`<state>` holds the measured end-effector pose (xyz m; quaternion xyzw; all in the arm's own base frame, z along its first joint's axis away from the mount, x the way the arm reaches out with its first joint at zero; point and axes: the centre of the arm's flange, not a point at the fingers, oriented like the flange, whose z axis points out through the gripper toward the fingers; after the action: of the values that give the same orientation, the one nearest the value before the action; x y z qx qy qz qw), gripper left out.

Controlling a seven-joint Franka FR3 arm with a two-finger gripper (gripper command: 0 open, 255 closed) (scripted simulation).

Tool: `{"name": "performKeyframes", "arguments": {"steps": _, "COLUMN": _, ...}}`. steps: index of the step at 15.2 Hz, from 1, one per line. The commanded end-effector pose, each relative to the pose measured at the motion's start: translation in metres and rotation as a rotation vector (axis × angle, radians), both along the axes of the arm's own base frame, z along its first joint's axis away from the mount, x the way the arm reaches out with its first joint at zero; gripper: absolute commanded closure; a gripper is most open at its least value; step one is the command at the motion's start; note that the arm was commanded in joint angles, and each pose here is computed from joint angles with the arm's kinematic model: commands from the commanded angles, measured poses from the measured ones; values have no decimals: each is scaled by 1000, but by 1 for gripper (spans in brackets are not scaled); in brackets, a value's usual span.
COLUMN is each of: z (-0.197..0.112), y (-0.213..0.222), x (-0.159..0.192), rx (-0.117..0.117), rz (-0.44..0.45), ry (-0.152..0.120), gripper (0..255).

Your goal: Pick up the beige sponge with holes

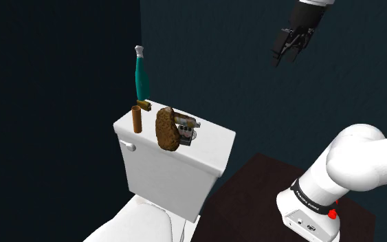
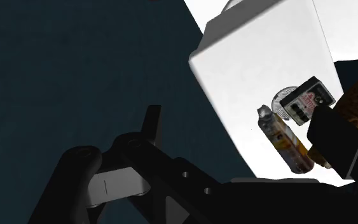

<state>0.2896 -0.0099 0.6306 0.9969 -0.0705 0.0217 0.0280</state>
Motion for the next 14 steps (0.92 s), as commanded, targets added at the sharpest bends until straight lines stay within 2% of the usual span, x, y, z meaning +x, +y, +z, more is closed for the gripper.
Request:
{"name": "performKeyframes", "arguments": {"steps": 1, "z": 0, "y": 0, "x": 0, "rx": 0, "rz": 0, "ry": 0, "gripper": 0}}
{"name": "performKeyframes", "arguments": {"steps": 14, "z": -133, "y": 56, "x": 48, "rx": 197, "rz": 3, "ry": -149, "gripper": 0}}
